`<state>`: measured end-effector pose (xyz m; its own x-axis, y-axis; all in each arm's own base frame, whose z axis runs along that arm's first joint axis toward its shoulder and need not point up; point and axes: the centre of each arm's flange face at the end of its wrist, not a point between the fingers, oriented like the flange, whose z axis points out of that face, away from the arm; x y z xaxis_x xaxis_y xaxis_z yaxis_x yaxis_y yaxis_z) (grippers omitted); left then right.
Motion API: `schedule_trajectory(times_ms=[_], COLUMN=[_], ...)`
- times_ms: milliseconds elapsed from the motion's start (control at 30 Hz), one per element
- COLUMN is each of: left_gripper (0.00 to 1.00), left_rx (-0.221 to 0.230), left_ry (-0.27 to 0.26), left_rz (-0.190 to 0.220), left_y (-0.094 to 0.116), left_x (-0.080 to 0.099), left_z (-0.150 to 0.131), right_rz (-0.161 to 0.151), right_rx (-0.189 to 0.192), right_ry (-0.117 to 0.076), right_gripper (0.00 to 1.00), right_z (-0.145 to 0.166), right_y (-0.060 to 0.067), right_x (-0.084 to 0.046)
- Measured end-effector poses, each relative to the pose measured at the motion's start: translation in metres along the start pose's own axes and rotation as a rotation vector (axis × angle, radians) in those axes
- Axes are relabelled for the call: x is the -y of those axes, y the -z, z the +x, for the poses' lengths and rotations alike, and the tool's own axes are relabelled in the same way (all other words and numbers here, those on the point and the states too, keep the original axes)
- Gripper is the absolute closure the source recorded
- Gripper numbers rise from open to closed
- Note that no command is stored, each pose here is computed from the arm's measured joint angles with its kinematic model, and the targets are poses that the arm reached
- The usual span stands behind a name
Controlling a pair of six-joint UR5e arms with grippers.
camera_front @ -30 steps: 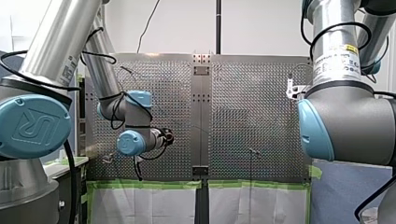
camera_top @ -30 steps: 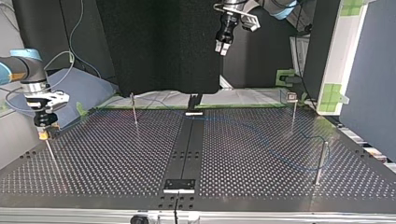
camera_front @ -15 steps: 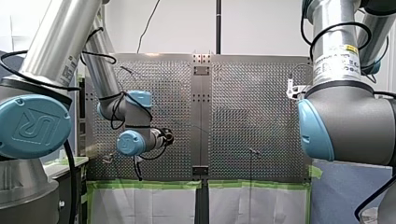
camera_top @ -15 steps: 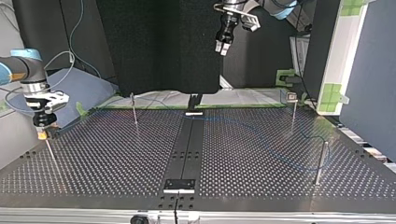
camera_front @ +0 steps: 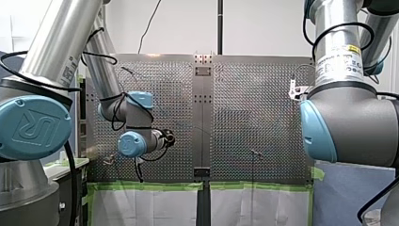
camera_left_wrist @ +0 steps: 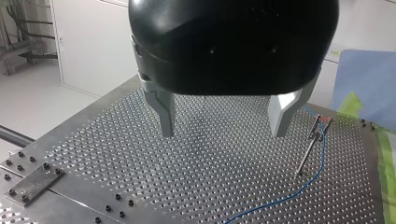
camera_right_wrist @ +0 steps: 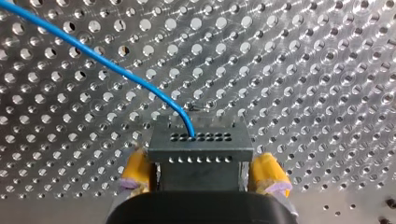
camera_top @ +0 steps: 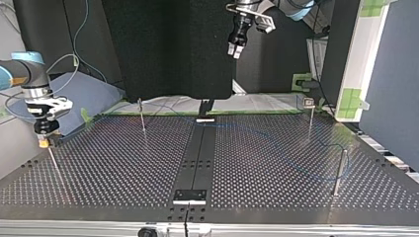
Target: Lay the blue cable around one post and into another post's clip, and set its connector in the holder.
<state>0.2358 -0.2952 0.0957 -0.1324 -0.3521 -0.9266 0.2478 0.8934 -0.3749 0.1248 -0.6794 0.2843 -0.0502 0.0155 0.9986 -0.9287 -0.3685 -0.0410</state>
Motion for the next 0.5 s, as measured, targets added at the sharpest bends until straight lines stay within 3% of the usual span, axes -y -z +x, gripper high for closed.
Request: schedule_trajectory(times_ms=[500], left_gripper=[0.00], left_rx=[0.000], left_ry=[0.000], left_rz=[0.000], left_y=[0.0000], left_x=[0.0000], left_z=[0.0000], right_rz=[-0.038], right_rx=[0.001], right_ry=[-0.001], right_gripper=[0.00], right_z=[-0.0001], right_y=[0.0007], right_x=[-0.0052])
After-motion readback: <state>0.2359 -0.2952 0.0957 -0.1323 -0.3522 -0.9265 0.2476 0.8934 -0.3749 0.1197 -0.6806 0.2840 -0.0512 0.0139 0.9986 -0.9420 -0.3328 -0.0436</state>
